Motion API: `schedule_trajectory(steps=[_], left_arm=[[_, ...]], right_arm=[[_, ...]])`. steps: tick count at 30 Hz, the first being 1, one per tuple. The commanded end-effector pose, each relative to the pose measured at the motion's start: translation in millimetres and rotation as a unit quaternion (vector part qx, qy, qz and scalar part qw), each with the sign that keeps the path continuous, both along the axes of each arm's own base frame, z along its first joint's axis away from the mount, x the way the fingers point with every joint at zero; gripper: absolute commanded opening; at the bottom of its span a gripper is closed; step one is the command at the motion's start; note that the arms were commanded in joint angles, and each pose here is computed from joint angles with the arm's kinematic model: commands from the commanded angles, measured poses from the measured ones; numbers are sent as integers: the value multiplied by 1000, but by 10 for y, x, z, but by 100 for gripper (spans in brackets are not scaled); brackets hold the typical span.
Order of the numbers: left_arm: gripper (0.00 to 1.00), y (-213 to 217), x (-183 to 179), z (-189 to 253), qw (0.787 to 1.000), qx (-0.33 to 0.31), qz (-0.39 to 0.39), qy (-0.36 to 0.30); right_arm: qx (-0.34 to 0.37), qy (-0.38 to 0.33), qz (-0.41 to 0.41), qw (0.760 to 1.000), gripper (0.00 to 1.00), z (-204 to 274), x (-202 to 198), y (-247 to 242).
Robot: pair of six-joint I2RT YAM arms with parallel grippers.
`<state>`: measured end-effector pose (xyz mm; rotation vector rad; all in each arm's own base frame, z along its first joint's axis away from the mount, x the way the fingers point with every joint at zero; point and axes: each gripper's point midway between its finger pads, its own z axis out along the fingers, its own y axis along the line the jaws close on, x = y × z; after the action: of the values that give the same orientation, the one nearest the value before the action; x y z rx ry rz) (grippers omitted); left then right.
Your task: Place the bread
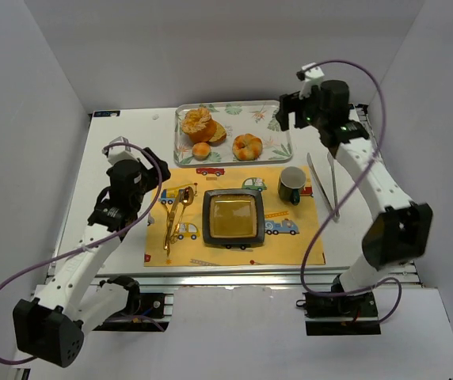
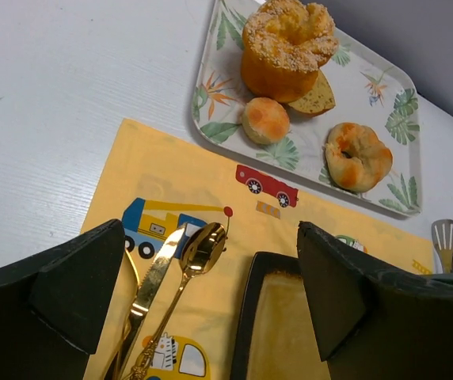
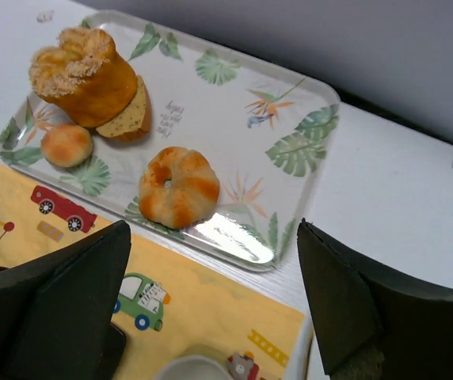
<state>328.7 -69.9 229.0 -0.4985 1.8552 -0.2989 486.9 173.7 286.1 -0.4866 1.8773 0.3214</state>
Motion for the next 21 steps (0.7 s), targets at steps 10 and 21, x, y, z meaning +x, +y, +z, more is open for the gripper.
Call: schedule_trajectory(steps=[10,21], left_arm=[[0,-319,308,136,996,-34,-72,-43],[96,-444,369,-140,993,-52,-107,-10]], right_arm=[[24,112,74,991,7,-930,-1163,-1333],[-74,196,-120,970,89,-1910,-1099,-1904]])
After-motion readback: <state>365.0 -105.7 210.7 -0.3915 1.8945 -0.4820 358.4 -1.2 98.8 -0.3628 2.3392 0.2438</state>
